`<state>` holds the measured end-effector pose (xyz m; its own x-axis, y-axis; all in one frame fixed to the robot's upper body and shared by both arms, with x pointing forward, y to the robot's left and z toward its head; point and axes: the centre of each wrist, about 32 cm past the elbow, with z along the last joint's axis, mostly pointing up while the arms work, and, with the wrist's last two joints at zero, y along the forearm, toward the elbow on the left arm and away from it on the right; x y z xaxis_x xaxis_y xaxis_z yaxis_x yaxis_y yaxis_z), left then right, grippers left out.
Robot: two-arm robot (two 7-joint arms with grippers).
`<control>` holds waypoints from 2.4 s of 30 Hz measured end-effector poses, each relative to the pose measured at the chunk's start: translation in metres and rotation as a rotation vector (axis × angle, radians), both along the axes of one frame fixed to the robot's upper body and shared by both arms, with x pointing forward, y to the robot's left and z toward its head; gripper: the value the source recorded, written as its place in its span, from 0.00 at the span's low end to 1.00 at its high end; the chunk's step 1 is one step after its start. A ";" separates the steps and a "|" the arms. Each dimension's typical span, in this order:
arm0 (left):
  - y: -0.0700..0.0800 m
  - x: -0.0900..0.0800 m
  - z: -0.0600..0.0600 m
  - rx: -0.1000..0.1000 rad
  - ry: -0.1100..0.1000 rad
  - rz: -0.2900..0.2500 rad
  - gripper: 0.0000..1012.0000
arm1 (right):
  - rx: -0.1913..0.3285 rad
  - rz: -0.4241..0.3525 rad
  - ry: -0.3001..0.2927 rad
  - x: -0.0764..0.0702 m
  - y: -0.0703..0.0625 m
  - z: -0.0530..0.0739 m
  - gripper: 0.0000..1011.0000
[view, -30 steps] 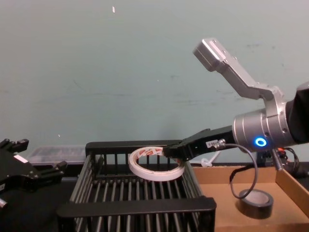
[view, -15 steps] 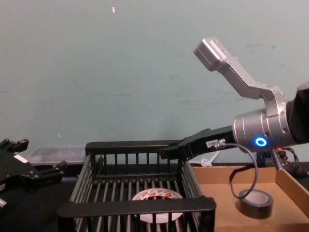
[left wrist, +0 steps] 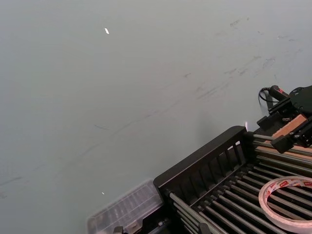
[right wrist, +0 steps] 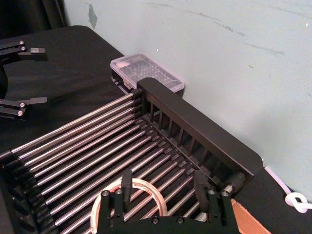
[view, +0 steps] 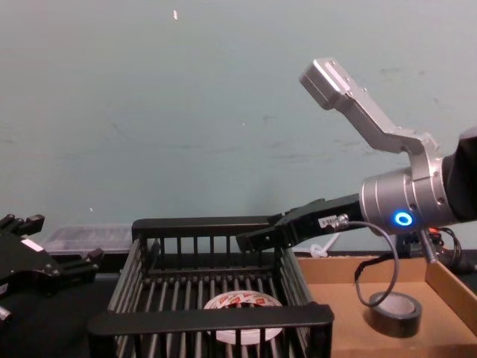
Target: Pick up the white tape and place it into the black box , Pick up the silver tape and place it into the brown box.
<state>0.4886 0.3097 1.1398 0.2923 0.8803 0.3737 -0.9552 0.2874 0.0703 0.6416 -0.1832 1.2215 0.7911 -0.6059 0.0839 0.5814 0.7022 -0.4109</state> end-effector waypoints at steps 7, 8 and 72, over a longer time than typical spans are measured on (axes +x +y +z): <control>0.000 0.000 0.000 0.000 0.000 0.000 0.99 | 0.001 0.000 0.000 0.000 0.000 0.000 0.96; 0.000 0.000 0.000 0.000 0.000 0.000 0.99 | 0.001 0.000 0.000 0.000 0.000 0.000 0.99; 0.000 0.000 0.000 0.000 0.000 0.000 0.99 | 0.140 -0.358 -0.301 -0.150 -0.096 -0.079 0.99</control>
